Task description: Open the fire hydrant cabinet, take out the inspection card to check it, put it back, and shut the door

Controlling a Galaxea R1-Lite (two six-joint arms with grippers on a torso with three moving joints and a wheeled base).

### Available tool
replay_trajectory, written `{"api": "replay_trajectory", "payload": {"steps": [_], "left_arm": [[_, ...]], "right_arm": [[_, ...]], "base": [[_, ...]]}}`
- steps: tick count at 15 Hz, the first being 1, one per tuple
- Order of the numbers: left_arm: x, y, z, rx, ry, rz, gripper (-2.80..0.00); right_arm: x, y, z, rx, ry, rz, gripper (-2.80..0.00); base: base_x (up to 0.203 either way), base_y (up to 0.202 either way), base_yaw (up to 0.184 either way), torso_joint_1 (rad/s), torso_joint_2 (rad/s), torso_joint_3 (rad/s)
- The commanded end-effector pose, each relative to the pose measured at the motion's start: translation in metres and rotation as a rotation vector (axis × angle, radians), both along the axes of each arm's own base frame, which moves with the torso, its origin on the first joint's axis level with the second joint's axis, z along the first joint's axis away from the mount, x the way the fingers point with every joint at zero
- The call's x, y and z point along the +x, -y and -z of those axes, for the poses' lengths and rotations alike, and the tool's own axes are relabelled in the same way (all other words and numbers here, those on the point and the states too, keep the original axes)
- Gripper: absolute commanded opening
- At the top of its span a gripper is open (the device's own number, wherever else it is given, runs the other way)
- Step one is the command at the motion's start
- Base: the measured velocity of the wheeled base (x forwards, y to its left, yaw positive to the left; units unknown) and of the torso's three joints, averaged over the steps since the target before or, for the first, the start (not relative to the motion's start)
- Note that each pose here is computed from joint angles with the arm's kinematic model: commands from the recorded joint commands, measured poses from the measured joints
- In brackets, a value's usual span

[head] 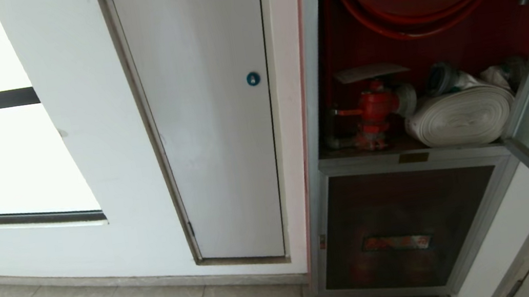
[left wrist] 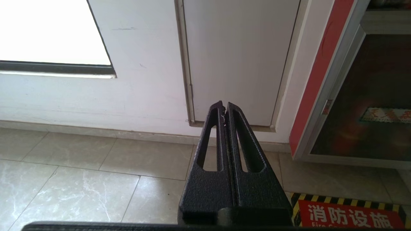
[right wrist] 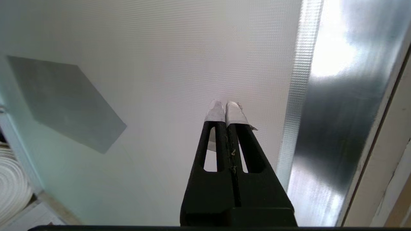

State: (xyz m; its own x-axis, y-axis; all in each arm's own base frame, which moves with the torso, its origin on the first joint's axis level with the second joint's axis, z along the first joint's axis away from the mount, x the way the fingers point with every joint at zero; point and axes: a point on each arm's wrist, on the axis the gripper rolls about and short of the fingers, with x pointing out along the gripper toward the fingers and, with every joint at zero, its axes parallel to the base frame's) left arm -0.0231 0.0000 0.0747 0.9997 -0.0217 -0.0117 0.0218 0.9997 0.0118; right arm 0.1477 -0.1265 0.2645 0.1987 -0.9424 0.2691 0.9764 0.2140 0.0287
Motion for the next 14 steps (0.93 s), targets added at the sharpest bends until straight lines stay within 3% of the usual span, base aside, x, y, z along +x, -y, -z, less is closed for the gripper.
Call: {"api": "replay_trajectory", "payload": {"steps": [1, 9, 10, 14], "left_arm": [[0.000, 0.000, 0.000, 0.000, -0.002, 0.000, -2.80], [0.000, 0.000, 0.000, 0.000, -0.001, 0.000, -2.80], [0.000, 0.000, 0.000, 0.000, -0.002, 0.000, -2.80], [0.000, 0.000, 0.000, 0.000, -0.002, 0.000, -2.80]], "right_arm": [[0.000, 0.009, 0.003, 0.007, -0.012, 0.031, -2.80], [0.006, 0.027, 0.006, 0.015, 0.000, 0.024, -2.80], [0.007, 0.027, 0.007, 0.013, -0.002, -0.002, -2.80], [0.036, -0.001, 0.012, 0.025, 0.015, -0.291, -2.80]], "base": [[0.000, 0.000, 0.000, 0.000, 0.00, 0.000], [0.000, 0.000, 0.000, 0.000, 0.00, 0.000], [0.000, 0.000, 0.000, 0.000, 0.00, 0.000], [0.000, 0.000, 0.000, 0.000, 0.00, 0.000]]}}
